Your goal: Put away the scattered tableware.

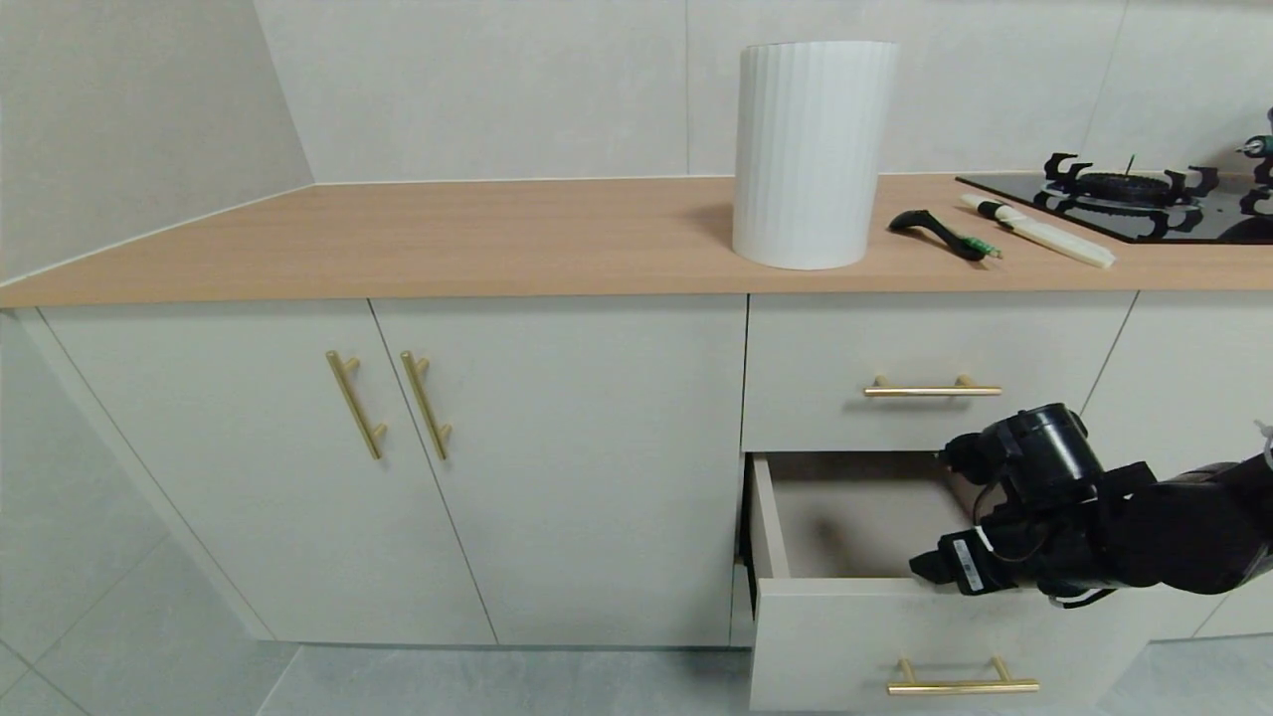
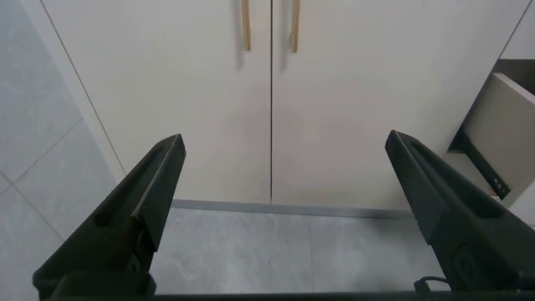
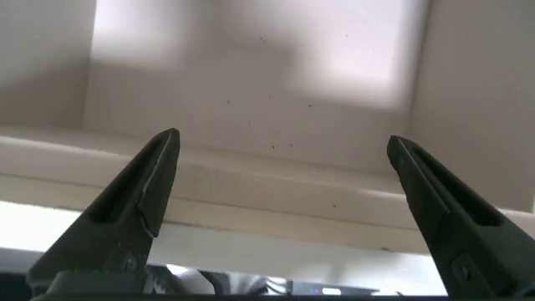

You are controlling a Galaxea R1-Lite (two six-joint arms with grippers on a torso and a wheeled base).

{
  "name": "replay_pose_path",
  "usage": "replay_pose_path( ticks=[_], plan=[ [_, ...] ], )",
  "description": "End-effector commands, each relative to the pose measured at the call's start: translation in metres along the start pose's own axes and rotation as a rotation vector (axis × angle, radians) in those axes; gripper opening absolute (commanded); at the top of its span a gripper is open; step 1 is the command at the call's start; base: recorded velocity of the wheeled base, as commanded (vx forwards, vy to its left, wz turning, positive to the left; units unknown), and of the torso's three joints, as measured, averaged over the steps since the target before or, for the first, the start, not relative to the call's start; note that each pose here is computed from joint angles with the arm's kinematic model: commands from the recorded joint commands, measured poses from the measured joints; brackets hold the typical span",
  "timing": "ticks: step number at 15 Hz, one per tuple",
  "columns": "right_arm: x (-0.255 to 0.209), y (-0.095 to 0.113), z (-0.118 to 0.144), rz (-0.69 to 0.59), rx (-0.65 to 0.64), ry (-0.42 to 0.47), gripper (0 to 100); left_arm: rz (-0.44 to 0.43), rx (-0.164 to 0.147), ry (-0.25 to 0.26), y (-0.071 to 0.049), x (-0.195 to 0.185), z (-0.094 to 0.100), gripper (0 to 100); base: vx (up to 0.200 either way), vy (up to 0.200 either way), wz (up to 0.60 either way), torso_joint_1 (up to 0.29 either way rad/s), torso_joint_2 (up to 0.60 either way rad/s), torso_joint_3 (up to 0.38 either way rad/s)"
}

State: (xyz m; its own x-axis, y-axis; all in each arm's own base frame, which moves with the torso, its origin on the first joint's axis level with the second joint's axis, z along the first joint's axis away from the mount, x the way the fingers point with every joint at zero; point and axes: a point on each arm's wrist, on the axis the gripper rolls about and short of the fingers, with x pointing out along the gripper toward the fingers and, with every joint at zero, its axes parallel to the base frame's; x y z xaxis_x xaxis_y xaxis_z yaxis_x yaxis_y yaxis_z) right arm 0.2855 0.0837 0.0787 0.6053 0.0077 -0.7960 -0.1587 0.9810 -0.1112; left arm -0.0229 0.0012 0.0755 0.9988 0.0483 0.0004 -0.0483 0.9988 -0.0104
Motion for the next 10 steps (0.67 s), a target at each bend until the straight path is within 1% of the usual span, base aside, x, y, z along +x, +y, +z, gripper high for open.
replay_pose_path(
  ticks=[1,5,10],
  plan=[
    [-0.008,0.002,-0.001,0.007,-0.020,0.011,100,0.001,0.000,0.000,0.000,0.000,0.000,100,0.000,0.000,0.00,0.000,0.00,0.000],
    [-0.025,0.006,-0.012,0.020,-0.100,0.102,100,0.001,0.000,0.000,0.000,0.000,0.000,100,0.000,0.000,0.00,0.000,0.00,0.000],
    [-0.051,0.010,-0.030,0.049,-0.276,0.260,100,0.001,0.000,0.000,0.000,0.000,0.000,100,0.000,0.000,0.00,0.000,0.00,0.000]
  ],
)
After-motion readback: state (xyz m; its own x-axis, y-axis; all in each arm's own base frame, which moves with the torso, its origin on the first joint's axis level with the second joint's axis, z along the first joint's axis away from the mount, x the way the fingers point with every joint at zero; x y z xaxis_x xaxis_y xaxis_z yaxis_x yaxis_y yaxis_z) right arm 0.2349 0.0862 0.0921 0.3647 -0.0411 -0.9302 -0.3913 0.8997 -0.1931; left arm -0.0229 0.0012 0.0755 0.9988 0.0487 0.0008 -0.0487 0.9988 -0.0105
